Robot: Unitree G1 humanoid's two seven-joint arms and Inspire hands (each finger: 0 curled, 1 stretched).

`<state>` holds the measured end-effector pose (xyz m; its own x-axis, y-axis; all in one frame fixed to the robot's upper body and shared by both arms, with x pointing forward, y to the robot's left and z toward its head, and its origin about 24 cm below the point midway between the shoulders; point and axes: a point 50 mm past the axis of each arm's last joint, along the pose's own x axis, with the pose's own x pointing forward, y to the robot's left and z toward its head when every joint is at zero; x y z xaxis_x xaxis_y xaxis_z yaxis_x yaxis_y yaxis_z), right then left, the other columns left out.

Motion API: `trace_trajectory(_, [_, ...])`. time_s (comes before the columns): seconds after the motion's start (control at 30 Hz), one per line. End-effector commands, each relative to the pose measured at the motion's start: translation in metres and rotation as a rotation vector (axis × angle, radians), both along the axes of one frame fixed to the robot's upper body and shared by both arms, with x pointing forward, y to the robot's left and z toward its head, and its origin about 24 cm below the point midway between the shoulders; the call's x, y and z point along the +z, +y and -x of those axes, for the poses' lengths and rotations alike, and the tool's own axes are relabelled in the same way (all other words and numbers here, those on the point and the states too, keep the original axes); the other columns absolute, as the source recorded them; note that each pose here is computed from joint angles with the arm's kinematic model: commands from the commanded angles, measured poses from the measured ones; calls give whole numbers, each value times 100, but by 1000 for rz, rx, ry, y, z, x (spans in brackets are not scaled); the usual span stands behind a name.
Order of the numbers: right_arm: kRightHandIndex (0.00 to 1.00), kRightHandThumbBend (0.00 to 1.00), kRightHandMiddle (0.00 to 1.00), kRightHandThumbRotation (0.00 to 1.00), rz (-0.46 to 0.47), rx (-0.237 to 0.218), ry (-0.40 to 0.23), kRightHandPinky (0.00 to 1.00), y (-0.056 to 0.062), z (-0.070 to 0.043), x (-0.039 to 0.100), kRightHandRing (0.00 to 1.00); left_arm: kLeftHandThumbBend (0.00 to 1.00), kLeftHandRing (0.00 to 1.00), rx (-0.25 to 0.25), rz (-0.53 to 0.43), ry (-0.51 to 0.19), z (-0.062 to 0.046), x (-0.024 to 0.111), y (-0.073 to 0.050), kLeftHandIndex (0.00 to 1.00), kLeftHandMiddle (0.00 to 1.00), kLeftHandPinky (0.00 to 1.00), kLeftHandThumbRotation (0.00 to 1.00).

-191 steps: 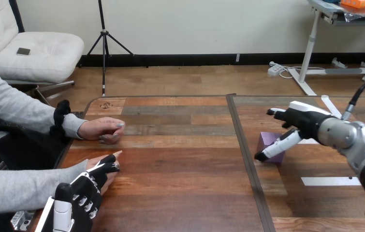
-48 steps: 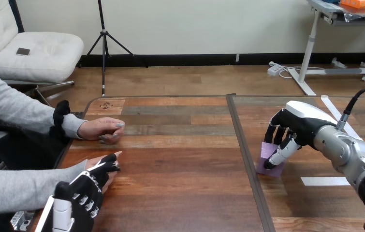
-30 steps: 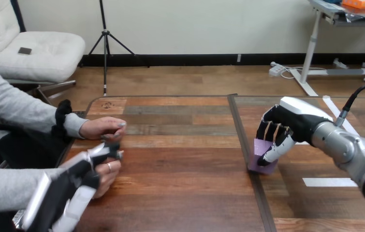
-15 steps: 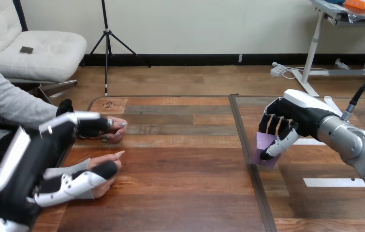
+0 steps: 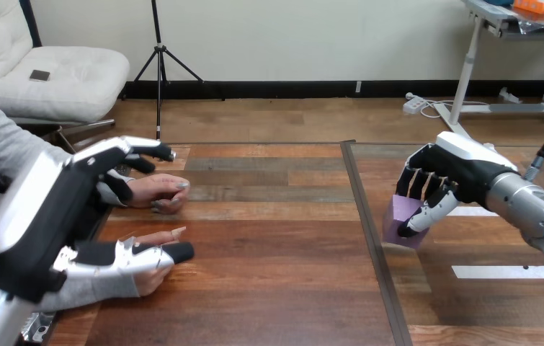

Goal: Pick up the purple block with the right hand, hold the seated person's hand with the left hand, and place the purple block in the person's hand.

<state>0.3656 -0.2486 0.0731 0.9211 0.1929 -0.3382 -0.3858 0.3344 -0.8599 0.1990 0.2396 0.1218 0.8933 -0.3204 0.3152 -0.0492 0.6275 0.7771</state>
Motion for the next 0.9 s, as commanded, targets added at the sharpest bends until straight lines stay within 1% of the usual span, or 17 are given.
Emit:
trace_trajectory(0.0, [47,73,49,0,-24,20,-119,43,1,-10,30,46,100,69,23,-126,-63,-13,21,2,71,76,49,35])
trace_trajectory(0.07, [47,73,49,0,-26,18,-116,43,1,-10,30,46,100,69,31,-147,-55,-15,21,3,72,76,49,35])
trace_trajectory(0.27, [47,73,49,0,-30,9,-120,43,0,-10,30,46,100,69,29,-199,-22,-26,19,8,74,77,50,32])
trace_trajectory(0.37, [47,73,49,0,-27,8,-121,43,0,-10,30,45,100,69,25,-238,-3,-31,16,10,74,77,51,31])
trace_trajectory(0.4, [47,73,49,0,-25,9,-124,43,0,-10,30,45,100,69,24,-268,12,-33,15,11,74,77,52,31])
trace_trajectory(0.47, [47,73,49,0,-24,12,-128,42,-1,-9,30,45,100,69,24,-302,28,-36,14,12,75,77,52,34])
trace_trajectory(0.57, [47,74,48,0,-22,10,-125,42,-1,-9,30,45,100,69,1,-336,60,-40,10,14,75,77,54,39])
trace_trajectory(0.67, [47,74,48,0,-19,8,-125,42,-2,-9,30,44,100,70,-17,-347,88,-44,6,15,75,77,55,39])
trace_trajectory(0.8, [47,74,48,0,-15,7,-125,42,-4,-9,31,45,100,70,-26,-412,151,-50,-3,17,75,77,57,40])
trace_trajectory(0.87, [47,74,49,0,-14,7,-125,42,-4,-9,31,45,100,71,-30,-437,175,-52,-5,18,76,77,59,42])
